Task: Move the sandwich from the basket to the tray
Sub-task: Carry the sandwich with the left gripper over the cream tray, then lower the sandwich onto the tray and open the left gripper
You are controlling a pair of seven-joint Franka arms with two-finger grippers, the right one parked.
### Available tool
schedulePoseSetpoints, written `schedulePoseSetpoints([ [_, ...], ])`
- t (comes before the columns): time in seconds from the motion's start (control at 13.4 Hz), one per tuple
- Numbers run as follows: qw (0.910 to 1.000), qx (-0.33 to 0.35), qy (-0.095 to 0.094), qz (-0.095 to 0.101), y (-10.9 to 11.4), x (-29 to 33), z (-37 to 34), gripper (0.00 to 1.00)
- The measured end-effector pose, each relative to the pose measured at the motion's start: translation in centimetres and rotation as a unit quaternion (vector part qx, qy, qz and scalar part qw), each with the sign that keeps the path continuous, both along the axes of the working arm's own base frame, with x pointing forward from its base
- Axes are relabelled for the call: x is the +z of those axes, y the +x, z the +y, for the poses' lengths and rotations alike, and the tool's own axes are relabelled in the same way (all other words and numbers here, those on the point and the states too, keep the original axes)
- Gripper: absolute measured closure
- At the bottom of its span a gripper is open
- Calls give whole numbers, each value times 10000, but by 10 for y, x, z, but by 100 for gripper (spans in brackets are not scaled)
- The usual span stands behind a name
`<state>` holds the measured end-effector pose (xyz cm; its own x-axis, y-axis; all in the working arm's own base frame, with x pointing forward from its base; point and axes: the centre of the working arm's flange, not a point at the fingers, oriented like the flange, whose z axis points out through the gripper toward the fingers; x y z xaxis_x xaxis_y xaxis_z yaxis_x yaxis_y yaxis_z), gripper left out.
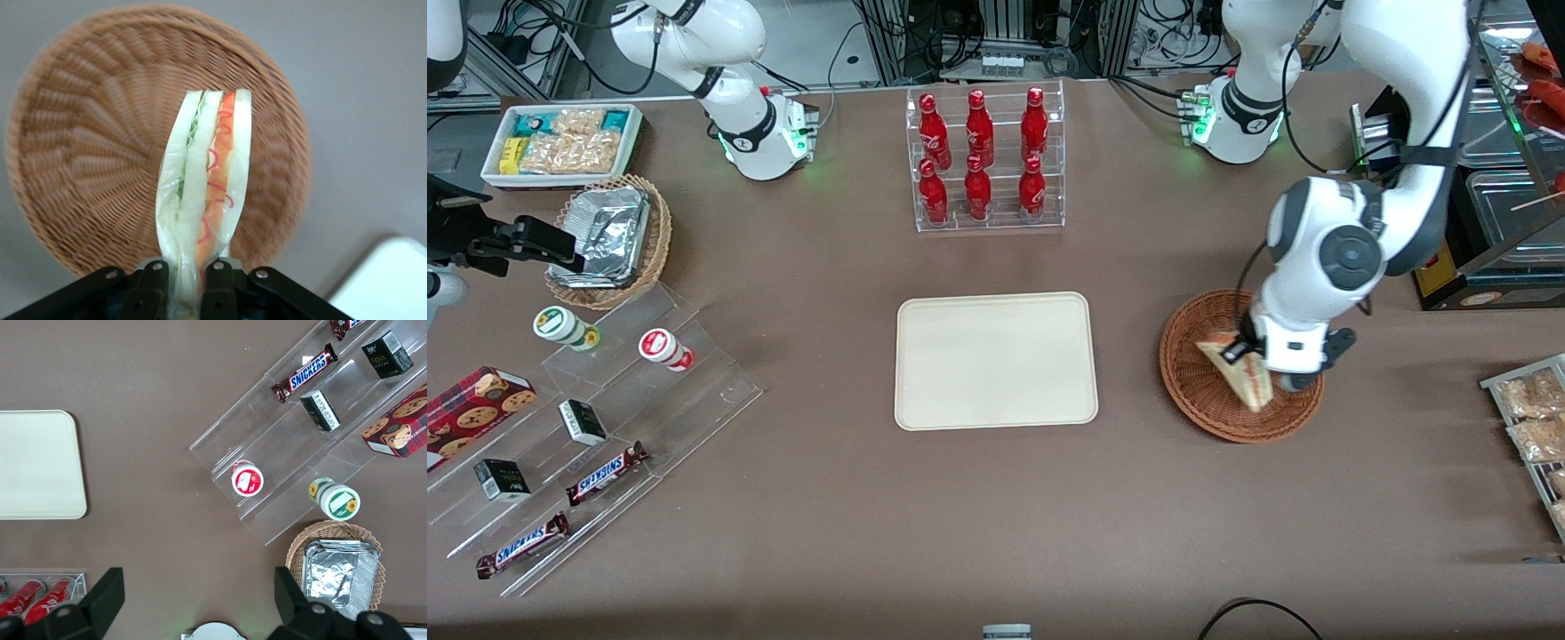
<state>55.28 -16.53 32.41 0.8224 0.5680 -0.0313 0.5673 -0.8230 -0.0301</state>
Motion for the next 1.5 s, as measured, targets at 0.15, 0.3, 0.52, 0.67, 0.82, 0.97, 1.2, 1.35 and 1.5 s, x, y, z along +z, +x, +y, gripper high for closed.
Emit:
schedulePoseSetpoints([
  [0.15,9990,-454,-23,24,0,0,-53,84],
  [0.3,9962,-870,-74,4,1,-3,-109,84],
  [0.52,9937,-1106,-183,-74,-1,-14,-204,84],
  [0.67,9921,-1239,-194,-7,-6,-24,-257,84],
  [0.82,9901,-1386,-196,51,-13,-36,-297,84],
  [0.97,9882,-1515,-215,63,-24,-47,-329,84],
  [1.2,9852,-1698,-196,125,-42,-66,-359,84],
  [1.35,9840,-1765,-184,149,-49,-71,-367,84],
  [1.5,9837,-1780,-169,176,-50,-76,-369,84],
])
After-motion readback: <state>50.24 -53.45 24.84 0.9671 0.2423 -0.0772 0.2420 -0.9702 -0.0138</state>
